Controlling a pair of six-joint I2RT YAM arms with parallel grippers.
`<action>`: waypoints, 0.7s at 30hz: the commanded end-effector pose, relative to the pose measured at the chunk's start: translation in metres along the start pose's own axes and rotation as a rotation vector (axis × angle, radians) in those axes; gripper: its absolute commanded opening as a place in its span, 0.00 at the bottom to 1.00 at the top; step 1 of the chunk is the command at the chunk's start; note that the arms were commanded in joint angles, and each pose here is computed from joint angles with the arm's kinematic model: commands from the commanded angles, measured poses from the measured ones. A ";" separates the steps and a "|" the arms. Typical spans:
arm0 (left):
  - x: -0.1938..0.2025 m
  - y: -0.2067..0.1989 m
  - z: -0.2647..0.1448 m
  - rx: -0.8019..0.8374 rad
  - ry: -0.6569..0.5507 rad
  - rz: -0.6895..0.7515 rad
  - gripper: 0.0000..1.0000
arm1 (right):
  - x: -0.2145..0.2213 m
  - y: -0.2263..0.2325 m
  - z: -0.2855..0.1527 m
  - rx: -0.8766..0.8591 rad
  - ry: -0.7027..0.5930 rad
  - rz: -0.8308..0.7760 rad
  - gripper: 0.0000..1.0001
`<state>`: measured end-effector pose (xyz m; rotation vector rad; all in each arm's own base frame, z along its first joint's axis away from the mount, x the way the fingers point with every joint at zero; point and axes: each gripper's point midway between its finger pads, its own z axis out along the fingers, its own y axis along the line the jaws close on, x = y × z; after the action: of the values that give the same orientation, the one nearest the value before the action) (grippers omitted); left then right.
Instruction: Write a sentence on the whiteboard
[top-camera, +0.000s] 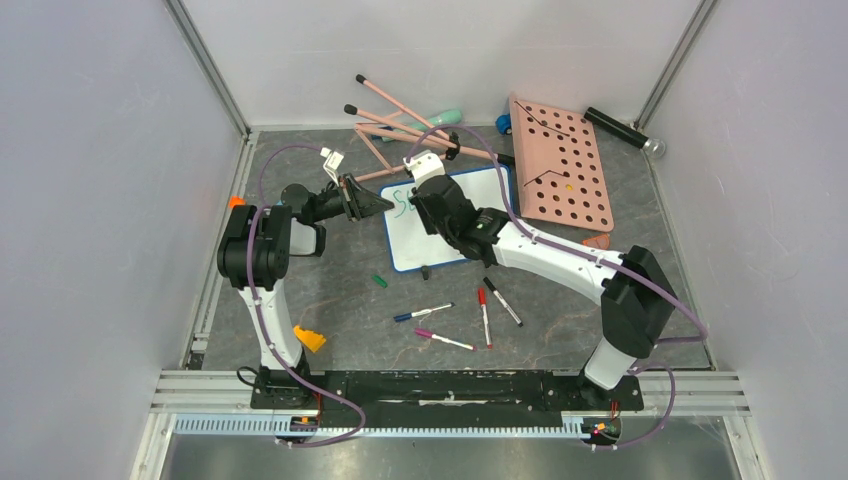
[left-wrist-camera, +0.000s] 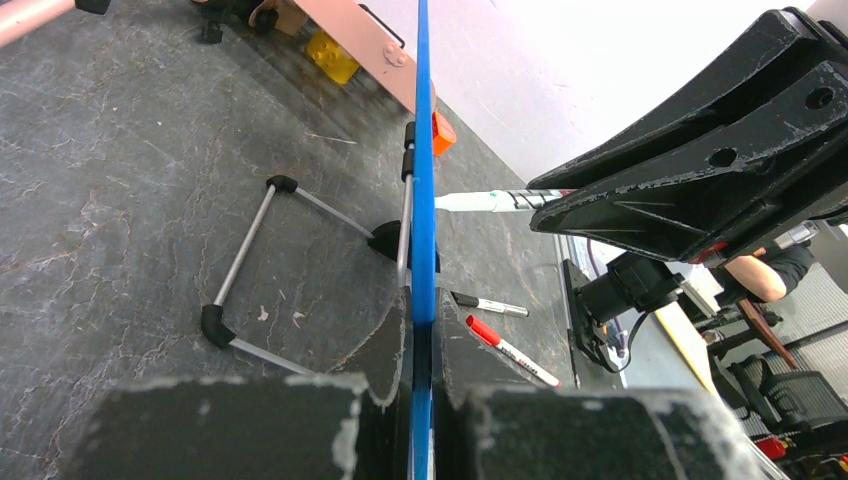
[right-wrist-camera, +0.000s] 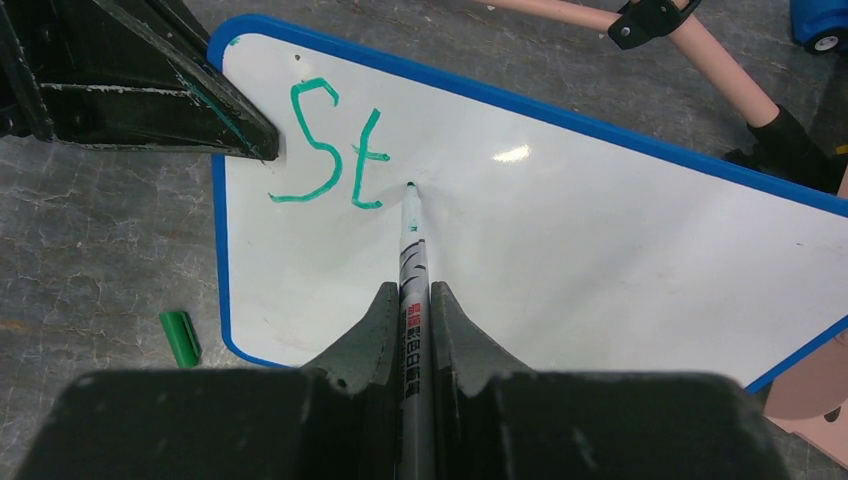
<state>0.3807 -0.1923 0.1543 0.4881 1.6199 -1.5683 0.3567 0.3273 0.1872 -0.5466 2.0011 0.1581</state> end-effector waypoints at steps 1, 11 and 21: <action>-0.012 -0.020 0.001 0.048 0.003 0.139 0.02 | -0.017 -0.010 0.000 0.050 -0.034 0.018 0.00; -0.012 -0.020 0.001 0.047 0.003 0.139 0.02 | -0.016 -0.026 -0.002 0.095 -0.023 0.035 0.00; -0.012 -0.020 0.001 0.047 0.002 0.140 0.02 | -0.027 -0.018 0.004 0.069 -0.039 0.038 0.00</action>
<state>0.3808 -0.1923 0.1543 0.4875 1.6202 -1.5683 0.3650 0.3175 0.1948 -0.5050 2.0078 0.1229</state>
